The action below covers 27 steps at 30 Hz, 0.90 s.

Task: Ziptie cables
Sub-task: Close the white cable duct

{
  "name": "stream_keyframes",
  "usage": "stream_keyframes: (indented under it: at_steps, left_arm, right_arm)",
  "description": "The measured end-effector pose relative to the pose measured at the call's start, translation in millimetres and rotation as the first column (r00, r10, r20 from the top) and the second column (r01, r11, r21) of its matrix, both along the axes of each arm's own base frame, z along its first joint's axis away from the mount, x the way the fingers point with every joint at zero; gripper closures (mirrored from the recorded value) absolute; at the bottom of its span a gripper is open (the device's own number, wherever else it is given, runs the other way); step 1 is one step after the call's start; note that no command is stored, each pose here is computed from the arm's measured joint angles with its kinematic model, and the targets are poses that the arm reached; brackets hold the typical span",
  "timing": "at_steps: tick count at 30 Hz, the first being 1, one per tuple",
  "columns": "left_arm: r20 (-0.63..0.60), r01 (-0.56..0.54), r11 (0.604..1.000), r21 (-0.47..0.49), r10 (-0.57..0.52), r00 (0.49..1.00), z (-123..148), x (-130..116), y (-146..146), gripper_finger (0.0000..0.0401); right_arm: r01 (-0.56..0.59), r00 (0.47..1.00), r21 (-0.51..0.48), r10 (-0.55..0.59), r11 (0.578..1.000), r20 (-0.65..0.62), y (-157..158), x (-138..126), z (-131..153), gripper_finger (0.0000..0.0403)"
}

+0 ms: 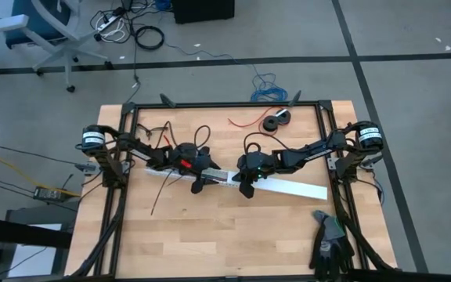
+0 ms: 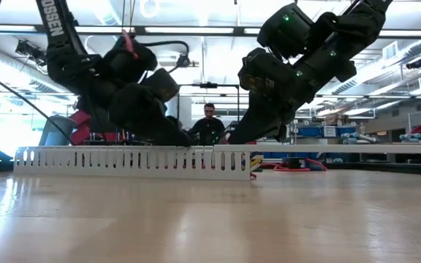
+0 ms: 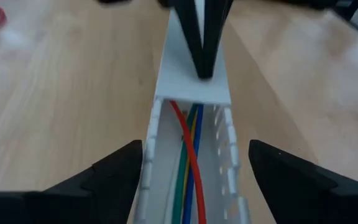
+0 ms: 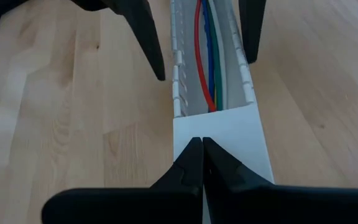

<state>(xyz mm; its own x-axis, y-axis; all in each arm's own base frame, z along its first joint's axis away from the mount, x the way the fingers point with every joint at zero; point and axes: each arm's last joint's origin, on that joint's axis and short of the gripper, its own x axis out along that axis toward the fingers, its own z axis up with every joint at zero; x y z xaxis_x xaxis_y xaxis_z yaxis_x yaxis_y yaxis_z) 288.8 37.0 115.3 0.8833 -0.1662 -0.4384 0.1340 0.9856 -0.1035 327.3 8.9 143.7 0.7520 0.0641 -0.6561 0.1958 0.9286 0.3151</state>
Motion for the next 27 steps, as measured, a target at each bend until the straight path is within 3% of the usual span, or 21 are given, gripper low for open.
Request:
stream_keyframes:
  at_steps: [4, 18, 27]
  left_arm:
    - [0.044, 0.005, 1.0, 0.01, -0.005, 0.999, 3, 1, -1, 0.0096]
    - [-0.013, 0.017, 1.0, -0.002, -0.017, 1.0, -15, 16, -2, 0.0097]
    - [-0.003, 0.022, 1.0, 0.006, -0.022, 1.0, -14, 16, -2, 0.0136]
  right_arm:
    - [0.0, 1.0, 0.0, 0.0, 1.0, 0.002, 0, 0, 0, 0.0403]
    - [0.0, 1.0, 0.0, 0.0, 1.0, 0.009, 0, 0, 0, 0.0403]
    - [-0.001, 1.0, 0.001, 0.001, 1.0, 0.011, 0, 1, 0, 0.0403]
